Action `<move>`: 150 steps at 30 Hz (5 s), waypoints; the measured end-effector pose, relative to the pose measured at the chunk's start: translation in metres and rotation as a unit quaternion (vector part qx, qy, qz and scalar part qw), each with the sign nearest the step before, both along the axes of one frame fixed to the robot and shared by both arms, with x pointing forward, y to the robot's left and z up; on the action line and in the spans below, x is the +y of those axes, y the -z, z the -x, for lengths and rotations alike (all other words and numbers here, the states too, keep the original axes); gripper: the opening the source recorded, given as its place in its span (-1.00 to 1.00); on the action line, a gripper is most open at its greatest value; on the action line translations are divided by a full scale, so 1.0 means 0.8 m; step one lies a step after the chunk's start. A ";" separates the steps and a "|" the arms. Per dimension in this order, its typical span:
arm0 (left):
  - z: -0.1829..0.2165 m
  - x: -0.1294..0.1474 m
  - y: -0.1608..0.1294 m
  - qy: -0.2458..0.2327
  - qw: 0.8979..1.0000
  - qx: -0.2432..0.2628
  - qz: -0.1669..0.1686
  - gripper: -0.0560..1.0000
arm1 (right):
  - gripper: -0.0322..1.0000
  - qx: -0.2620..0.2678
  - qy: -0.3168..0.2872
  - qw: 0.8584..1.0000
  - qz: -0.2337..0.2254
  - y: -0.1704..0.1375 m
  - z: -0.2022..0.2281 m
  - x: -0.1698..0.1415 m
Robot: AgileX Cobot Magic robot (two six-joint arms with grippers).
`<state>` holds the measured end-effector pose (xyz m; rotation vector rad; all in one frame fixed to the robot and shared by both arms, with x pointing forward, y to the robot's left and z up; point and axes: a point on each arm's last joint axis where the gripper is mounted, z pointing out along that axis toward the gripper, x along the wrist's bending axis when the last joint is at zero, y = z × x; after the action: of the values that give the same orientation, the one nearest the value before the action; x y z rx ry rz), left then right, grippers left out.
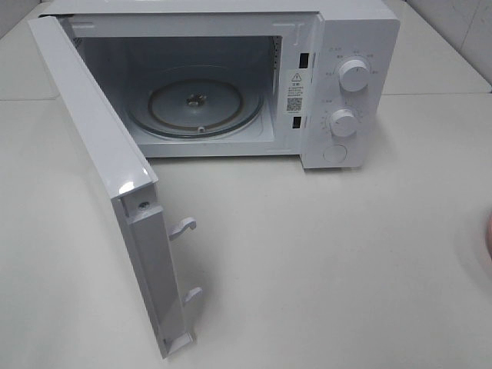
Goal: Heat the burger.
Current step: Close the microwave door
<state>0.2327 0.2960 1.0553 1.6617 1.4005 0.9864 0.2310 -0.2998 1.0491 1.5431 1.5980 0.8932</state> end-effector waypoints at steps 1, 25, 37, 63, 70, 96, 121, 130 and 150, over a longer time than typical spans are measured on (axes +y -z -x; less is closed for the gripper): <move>0.000 0.000 0.000 0.000 1.000 0.000 0.000 0.99 | 0.28 0.000 0.000 1.000 0.000 0.000 0.000 0.000; 0.000 0.000 0.000 0.000 1.000 0.000 0.000 0.99 | -0.05 0.000 -0.001 1.000 -0.001 0.000 0.000 0.000; -0.042 0.000 -0.039 -0.003 0.998 -0.057 0.014 0.99 | -0.05 0.000 -0.001 1.000 -0.001 0.000 0.000 0.000; -0.165 0.008 0.036 -0.056 0.982 -0.166 0.070 -0.88 | -0.06 0.000 -0.001 1.000 -0.001 0.000 0.000 0.000; -0.195 -0.005 0.043 0.004 0.981 -0.178 0.075 -0.89 | -0.06 0.000 -0.001 1.000 -0.001 0.000 0.000 0.000; -0.286 -0.068 0.123 0.197 0.970 -0.113 0.087 -0.89 | -0.06 0.000 -0.001 1.000 -0.001 0.000 0.000 0.000; -0.303 -0.103 0.164 0.239 0.967 -0.059 0.069 -0.89 | -0.06 0.000 -0.001 1.000 -0.001 0.000 0.000 0.000; -0.300 -0.120 0.163 0.231 0.969 -0.080 0.034 -0.89 | -0.06 0.000 -0.001 1.000 -0.001 0.000 0.000 0.000; -0.335 -0.164 0.164 0.225 0.968 -0.096 0.049 -0.89 | -0.06 0.000 -0.001 1.000 -0.001 0.000 0.000 0.000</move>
<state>0.5008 0.1646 0.9240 1.6603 0.8741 0.7754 0.2311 -0.2996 1.0492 1.5428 1.5979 0.8960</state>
